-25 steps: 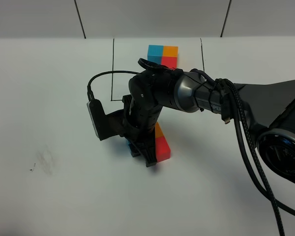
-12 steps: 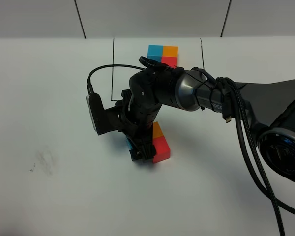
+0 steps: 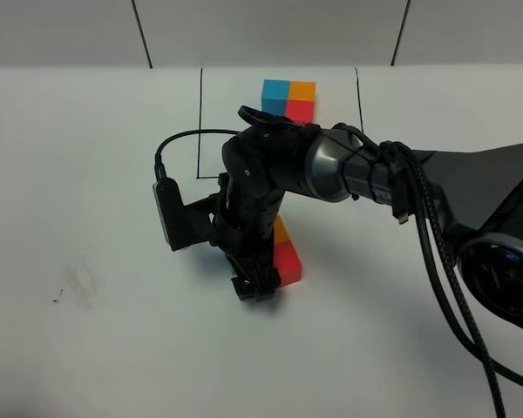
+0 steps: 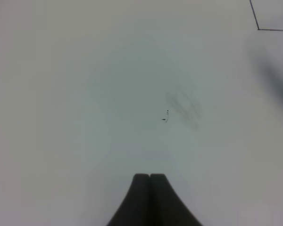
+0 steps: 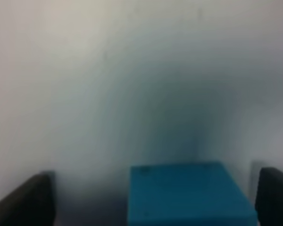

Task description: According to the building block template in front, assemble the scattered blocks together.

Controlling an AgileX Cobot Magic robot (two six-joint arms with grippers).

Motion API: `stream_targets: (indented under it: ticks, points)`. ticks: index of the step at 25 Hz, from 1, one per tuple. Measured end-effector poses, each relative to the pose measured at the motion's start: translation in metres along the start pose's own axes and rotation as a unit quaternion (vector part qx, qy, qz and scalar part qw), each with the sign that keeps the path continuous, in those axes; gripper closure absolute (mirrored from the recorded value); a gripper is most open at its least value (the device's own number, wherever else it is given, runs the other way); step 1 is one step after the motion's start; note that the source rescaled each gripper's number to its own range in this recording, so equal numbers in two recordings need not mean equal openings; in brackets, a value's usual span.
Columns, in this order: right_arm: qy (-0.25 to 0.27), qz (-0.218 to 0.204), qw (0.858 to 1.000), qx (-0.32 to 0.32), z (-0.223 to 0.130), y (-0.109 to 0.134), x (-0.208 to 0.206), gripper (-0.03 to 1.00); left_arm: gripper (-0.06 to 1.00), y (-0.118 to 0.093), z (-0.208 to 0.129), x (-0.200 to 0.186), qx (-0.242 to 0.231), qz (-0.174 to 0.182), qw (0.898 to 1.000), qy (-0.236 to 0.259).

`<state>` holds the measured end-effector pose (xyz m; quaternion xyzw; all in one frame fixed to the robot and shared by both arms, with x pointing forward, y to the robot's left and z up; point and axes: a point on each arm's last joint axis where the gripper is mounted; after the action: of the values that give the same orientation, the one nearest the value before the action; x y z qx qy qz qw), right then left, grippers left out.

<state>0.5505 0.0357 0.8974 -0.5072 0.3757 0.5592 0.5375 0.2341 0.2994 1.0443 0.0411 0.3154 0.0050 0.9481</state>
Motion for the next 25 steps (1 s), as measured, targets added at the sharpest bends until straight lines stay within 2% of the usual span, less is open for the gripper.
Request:
stream_targets:
  ticks: [10, 13, 15, 16, 18, 20, 22, 25]
  points:
    - [-0.017, -0.065, 0.998, -0.009, 0.012, 0.0, -0.066, 0.13, 0.94, 0.0, 0.0, 0.0, 0.0, 0.0, 1.0, 0.0]
    - [-0.004, -0.08, 0.997, -0.007, 0.009, -0.001, -0.082, 0.13, 0.94, 0.0, 0.0, 0.0, 0.0, 0.0, 1.0, 0.0]
    - [0.008, -0.091, 0.996, -0.007, 0.007, -0.001, -0.09, 0.18, 0.94, 0.0, 0.0, 0.0, 0.0, 0.0, 1.0, 0.0]
    - [0.015, -0.094, 0.995, -0.006, 0.005, -0.001, -0.094, 0.21, 0.94, 0.0, 0.0, 0.0, 0.0, 0.0, 1.0, 0.0]
    - [0.027, -0.1, 0.995, -0.006, 0.002, -0.001, -0.102, 0.35, 0.94, 0.0, 0.0, 0.0, 0.0, 0.0, 1.0, 0.0]
    - [0.039, -0.101, 0.994, 0.004, -0.004, -0.002, -0.109, 0.55, 0.94, 0.0, 0.0, 0.0, 0.0, 0.0, 1.0, 0.0]
    - [0.05, -0.1, 0.994, 0.021, -0.01, -0.004, -0.112, 0.8, 0.94, 0.0, 0.0, 0.0, 0.0, 0.0, 1.0, 0.0]
    - [0.061, -0.092, 0.992, 0.065, -0.023, -0.009, -0.114, 0.94, 0.94, 0.0, 0.0, 0.0, 0.0, 0.0, 1.0, 0.0]
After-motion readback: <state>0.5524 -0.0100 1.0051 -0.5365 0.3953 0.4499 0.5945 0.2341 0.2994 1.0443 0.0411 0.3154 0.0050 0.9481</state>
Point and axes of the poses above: a point on each arm's last joint axis where the gripper is mounted, x pointing out along that axis toward the gripper, y along the wrist's bending axis when the last joint is at zero, z = x × y, and after that the axes turned 7 degrees about x, right-handed
